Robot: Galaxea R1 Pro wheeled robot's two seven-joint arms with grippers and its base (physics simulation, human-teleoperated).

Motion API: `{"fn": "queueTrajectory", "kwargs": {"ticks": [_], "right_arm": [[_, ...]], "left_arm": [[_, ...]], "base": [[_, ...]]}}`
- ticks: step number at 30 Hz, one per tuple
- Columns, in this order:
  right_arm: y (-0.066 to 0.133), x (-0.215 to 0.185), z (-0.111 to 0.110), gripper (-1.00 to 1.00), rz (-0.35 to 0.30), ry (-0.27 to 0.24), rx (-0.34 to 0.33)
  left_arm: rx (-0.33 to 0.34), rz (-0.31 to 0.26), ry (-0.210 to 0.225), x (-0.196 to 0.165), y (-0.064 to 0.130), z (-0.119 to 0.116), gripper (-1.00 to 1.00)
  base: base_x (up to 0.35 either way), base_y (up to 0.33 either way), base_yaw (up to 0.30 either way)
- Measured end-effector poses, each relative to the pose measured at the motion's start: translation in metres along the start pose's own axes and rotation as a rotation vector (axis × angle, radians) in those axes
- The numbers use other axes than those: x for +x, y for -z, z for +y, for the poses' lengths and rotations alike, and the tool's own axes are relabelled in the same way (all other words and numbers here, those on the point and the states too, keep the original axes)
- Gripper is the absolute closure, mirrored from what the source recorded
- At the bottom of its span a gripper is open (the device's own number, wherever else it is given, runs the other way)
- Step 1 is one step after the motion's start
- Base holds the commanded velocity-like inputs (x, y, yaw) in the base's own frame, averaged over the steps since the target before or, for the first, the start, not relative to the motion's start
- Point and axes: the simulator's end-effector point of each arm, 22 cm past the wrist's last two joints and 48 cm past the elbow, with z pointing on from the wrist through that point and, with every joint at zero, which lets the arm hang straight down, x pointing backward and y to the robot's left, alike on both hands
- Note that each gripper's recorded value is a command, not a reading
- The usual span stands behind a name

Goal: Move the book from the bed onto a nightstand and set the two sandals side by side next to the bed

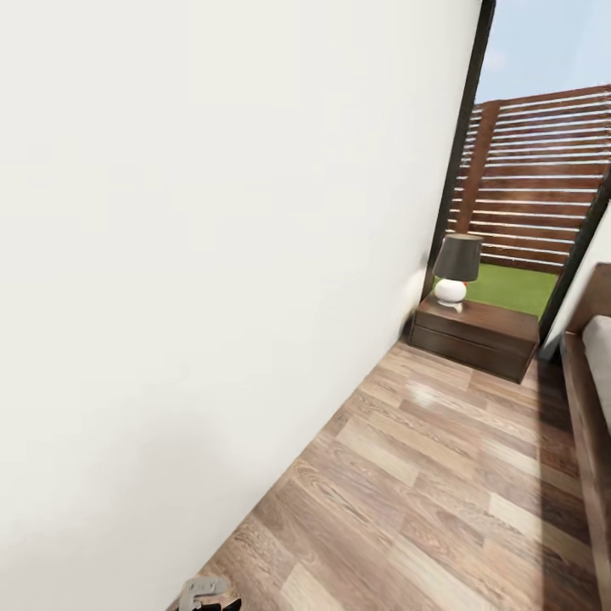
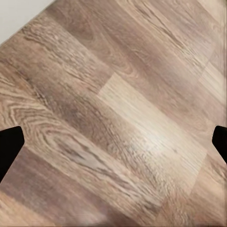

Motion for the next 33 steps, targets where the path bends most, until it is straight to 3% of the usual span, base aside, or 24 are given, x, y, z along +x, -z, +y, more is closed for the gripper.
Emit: {"fn": "queueTrajectory", "kwargs": {"ticks": [17,33], "right_arm": [[0.0001,0.0,0.0,-1.0,0.0,0.0,0.0],[0.0001,-0.0002,0.0,-1.0,-0.001,0.0,0.0]], "left_arm": [[0.0,-0.001,0.0,-0.0003,0.0001,-0.0001,-1.0],[0.0,-0.001,0.0,-0.0002,0.0001,-0.0001,-1.0]], "base": [[0.012,0.0,-0.3],[0.24,0.038,-0.3]]}}
